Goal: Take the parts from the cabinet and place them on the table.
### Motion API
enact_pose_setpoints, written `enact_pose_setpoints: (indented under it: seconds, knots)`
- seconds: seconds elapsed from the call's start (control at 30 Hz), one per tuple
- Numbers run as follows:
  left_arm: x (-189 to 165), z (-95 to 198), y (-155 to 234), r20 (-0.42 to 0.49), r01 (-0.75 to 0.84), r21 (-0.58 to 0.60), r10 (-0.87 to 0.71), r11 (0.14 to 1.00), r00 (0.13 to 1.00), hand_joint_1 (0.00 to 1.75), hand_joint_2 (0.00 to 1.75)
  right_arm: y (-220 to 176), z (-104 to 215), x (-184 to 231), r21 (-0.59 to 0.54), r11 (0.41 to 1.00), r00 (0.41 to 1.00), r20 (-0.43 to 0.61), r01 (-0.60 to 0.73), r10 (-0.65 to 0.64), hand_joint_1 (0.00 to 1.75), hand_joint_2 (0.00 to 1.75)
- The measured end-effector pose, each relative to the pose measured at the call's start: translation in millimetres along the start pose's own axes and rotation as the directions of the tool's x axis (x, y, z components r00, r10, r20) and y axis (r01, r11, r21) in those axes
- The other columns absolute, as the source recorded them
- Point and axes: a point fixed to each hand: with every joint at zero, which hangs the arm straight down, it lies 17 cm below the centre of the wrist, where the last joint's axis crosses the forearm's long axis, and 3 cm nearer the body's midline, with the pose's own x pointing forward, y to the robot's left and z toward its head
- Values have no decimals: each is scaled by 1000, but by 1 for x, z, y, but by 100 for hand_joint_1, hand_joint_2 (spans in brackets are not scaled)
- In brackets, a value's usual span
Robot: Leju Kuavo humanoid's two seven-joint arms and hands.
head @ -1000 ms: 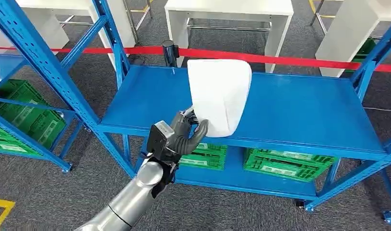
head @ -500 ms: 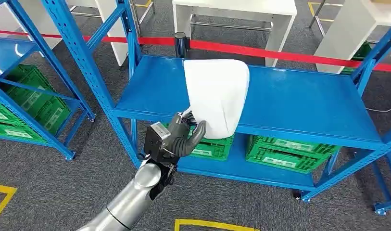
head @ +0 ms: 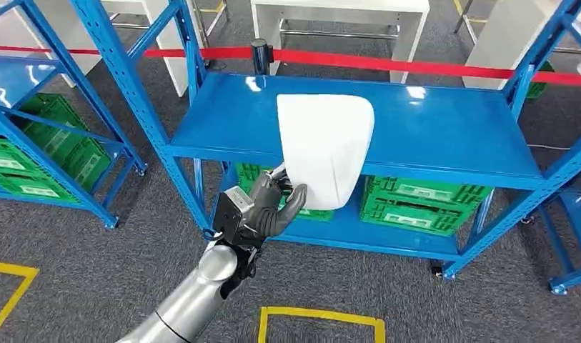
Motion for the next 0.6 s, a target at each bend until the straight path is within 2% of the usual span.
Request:
enact_pose_setpoints:
  seconds: [0.3, 0.6]
  knots:
    - [4, 0, -15, -12, -25, -50, 24, 998, 1000, 175, 175, -4, -1, -10, -29, 999, 999, -30, 25, -26, 0, 0]
    - [5, 1, -25, -14, -35, -69, 34, 997, 999, 175, 175, -7, -2, -4, -48, 998, 999, 0, 45, -45, 0, 0]
